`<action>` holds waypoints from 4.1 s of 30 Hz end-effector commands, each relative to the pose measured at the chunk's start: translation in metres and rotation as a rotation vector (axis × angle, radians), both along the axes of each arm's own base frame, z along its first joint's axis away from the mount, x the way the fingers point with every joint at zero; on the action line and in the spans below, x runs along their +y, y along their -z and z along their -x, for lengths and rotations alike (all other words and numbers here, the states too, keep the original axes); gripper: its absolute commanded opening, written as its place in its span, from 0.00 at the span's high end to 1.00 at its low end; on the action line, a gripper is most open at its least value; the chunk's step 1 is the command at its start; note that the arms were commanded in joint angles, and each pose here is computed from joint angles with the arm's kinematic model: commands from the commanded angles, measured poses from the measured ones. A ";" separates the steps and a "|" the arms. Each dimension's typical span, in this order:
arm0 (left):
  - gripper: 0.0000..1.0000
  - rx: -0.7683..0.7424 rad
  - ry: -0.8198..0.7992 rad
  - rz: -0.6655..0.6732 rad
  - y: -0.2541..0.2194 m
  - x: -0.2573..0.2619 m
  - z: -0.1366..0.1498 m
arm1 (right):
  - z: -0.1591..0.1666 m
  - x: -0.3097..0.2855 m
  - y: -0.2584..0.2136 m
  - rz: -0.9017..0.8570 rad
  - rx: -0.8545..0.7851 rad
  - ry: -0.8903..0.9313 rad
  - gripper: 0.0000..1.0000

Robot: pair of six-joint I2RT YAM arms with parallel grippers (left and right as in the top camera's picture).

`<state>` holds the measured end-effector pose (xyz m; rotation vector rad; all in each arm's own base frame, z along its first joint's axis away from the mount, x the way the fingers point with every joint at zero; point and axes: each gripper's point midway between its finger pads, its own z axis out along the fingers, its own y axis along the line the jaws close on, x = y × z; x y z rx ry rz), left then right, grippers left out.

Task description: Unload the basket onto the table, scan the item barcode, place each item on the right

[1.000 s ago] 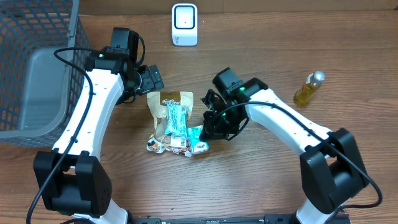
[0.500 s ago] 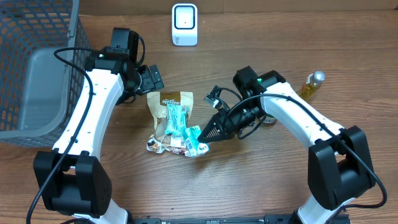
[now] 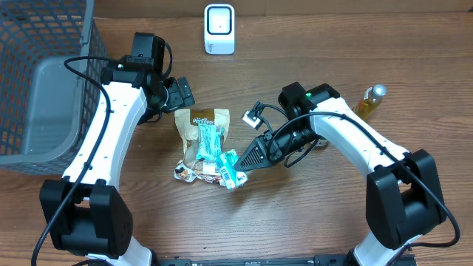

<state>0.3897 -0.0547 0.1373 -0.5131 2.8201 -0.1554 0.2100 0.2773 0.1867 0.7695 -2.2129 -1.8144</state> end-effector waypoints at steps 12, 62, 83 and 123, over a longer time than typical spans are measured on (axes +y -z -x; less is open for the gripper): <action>0.00 -0.014 0.014 -0.002 -0.004 -0.001 -0.004 | 0.002 -0.001 -0.012 -0.043 -0.024 0.003 0.96; 0.00 -0.014 0.018 -0.002 -0.004 -0.003 -0.003 | 0.006 -0.001 -0.024 -0.070 0.063 0.022 0.96; 0.00 -0.014 0.017 -0.002 -0.004 -0.003 -0.003 | 0.005 -0.005 -0.005 0.009 -0.018 -0.007 0.96; 0.00 -0.014 0.018 -0.002 -0.004 -0.003 -0.003 | -0.109 -0.065 0.107 0.872 -0.220 0.486 0.96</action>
